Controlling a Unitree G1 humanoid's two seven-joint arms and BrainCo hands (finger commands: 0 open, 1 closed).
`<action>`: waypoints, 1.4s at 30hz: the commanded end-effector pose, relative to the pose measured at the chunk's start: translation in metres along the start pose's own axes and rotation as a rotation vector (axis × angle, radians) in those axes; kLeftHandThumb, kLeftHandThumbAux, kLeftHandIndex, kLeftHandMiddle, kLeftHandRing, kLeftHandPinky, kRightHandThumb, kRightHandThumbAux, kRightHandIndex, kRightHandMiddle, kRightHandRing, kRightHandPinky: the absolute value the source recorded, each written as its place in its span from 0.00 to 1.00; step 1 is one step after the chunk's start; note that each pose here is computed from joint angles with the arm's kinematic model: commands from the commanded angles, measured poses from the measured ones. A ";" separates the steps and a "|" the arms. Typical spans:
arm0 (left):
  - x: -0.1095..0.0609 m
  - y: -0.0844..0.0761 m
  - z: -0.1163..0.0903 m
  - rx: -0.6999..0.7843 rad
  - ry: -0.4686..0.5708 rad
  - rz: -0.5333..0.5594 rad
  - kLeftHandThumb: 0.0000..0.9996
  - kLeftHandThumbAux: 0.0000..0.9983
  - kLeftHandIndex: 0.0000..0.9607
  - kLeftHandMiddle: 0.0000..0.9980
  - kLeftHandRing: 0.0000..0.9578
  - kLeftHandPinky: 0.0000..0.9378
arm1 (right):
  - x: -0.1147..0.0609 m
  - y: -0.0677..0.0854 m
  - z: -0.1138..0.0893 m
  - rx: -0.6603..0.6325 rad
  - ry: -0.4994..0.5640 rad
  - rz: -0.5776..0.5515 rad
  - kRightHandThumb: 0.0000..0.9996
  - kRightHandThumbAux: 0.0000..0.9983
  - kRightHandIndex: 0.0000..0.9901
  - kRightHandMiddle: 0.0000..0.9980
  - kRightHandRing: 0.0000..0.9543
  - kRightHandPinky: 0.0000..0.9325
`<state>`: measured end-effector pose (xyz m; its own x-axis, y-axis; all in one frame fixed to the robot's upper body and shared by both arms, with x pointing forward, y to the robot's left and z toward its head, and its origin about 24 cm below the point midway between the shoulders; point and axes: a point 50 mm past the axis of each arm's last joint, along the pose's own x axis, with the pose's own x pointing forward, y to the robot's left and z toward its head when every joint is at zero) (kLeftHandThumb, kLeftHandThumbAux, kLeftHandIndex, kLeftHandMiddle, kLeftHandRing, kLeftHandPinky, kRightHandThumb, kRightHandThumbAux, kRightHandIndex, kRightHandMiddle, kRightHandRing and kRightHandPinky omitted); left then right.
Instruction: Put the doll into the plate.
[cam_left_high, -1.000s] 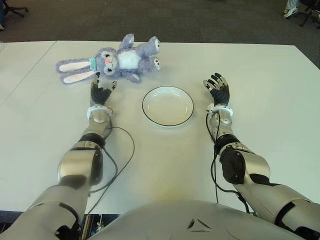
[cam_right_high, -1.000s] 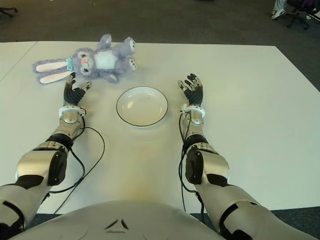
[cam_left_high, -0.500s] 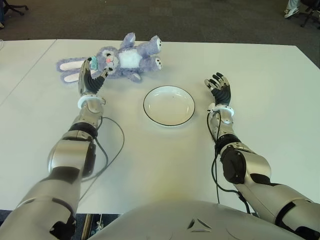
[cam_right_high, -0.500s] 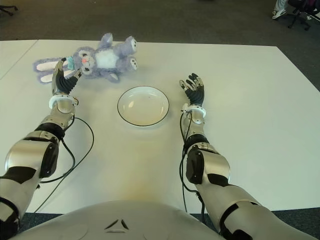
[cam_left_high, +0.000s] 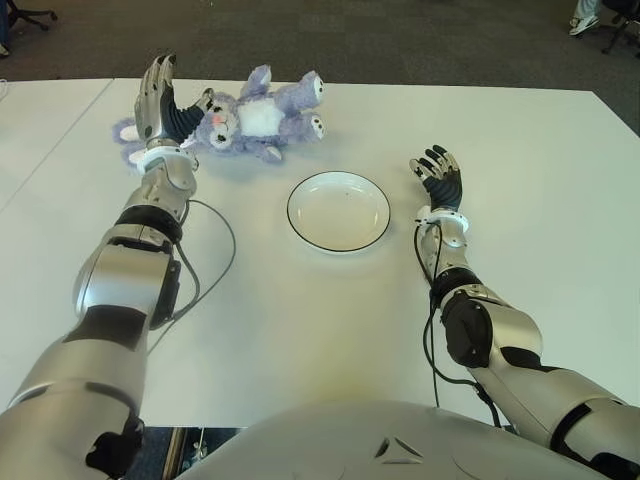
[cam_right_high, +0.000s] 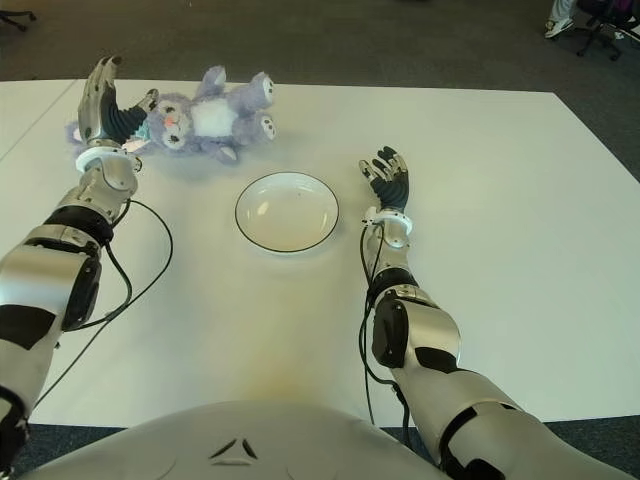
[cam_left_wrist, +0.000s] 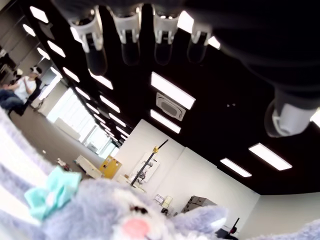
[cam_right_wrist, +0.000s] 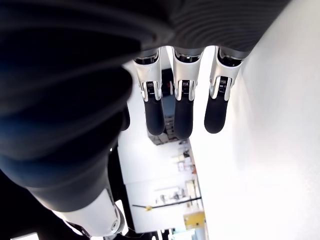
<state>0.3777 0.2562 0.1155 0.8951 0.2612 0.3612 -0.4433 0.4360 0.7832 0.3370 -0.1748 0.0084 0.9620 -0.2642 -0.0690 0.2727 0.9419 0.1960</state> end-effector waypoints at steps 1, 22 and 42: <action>0.006 0.001 0.006 0.168 -0.067 -0.032 0.29 0.38 0.00 0.01 0.05 0.08 | -0.078 -0.029 -0.104 0.015 0.499 -0.119 0.31 0.87 0.19 0.20 0.21 0.24; 0.020 0.003 0.030 0.458 -0.236 -0.099 0.32 0.31 0.00 0.00 0.00 0.00 | -0.078 -0.026 -0.105 0.019 0.504 -0.114 0.28 0.87 0.18 0.19 0.20 0.23; 0.024 -0.012 0.044 0.553 -0.245 -0.397 0.39 0.30 0.00 0.00 0.04 0.00 | -0.080 -0.024 -0.106 0.025 0.509 -0.130 0.31 0.87 0.20 0.20 0.21 0.22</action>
<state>0.4040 0.2272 0.1421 0.9876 -0.0399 0.1516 -0.1532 -0.0413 0.9873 0.3371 -0.1749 0.0085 0.9600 -0.2709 -0.0704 0.2796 0.9387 0.2018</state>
